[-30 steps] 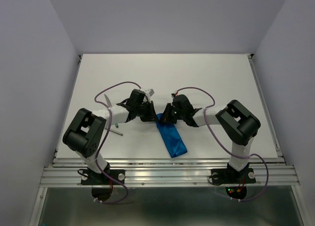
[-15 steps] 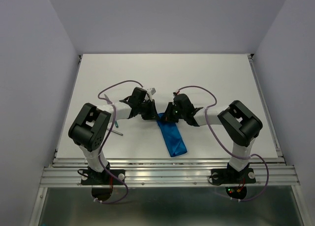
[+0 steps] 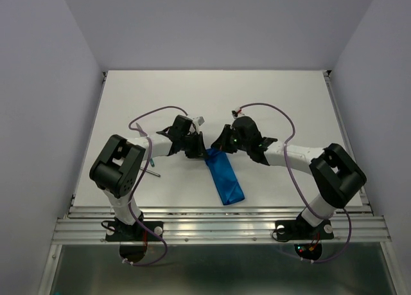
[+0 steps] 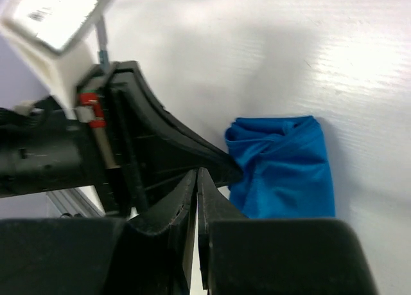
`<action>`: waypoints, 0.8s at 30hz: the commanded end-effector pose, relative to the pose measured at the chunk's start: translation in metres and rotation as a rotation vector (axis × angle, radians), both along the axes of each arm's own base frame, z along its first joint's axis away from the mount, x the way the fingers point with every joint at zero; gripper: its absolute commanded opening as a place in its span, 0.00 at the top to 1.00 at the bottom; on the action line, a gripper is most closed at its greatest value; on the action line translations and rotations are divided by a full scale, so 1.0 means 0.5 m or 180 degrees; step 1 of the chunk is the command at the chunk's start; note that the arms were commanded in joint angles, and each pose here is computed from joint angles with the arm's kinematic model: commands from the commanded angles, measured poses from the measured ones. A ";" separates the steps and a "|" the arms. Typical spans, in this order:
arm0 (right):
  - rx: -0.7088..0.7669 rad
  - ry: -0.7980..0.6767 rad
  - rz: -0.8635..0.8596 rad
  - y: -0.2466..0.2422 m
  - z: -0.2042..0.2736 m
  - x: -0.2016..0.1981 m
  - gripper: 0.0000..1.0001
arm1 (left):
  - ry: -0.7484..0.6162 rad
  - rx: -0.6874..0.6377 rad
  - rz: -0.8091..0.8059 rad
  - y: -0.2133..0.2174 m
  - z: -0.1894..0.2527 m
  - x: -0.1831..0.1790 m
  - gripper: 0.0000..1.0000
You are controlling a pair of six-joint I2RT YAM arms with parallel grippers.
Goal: Fold the napkin into a case and place the utensils inside
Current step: Grasp the top corner of the smaller rectangle folded napkin from the folded napkin.
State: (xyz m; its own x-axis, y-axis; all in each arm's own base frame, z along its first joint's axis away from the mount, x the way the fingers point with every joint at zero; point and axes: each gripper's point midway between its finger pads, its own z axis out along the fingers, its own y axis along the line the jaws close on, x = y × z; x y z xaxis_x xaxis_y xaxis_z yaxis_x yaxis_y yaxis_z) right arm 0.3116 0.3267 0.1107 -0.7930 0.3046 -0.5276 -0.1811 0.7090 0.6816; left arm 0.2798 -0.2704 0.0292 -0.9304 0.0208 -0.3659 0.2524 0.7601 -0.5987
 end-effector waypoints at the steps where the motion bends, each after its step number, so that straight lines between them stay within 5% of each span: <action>1: -0.0257 0.0204 -0.0008 -0.019 -0.077 -0.021 0.91 | -0.0065 -0.0039 -0.0109 -0.002 0.029 -0.014 0.98; 14: -0.0467 0.0508 0.0140 -0.007 -0.200 -0.028 0.93 | -0.0187 -0.0150 -0.0150 -0.013 0.075 -0.006 0.98; 24: -0.0332 0.0298 0.0033 -0.014 -0.133 -0.020 0.93 | -0.0420 -0.0102 0.0004 -0.007 0.117 0.038 0.97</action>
State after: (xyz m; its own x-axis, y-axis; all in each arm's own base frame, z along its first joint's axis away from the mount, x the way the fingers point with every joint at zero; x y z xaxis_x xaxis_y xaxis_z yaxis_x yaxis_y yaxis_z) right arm 0.2996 0.3237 0.0289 -0.8699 0.2296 -0.4366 -0.1115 0.7705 0.6276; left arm 0.2833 -0.2716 0.0623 -0.9110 0.0197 -0.4120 0.2873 0.7470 -0.5995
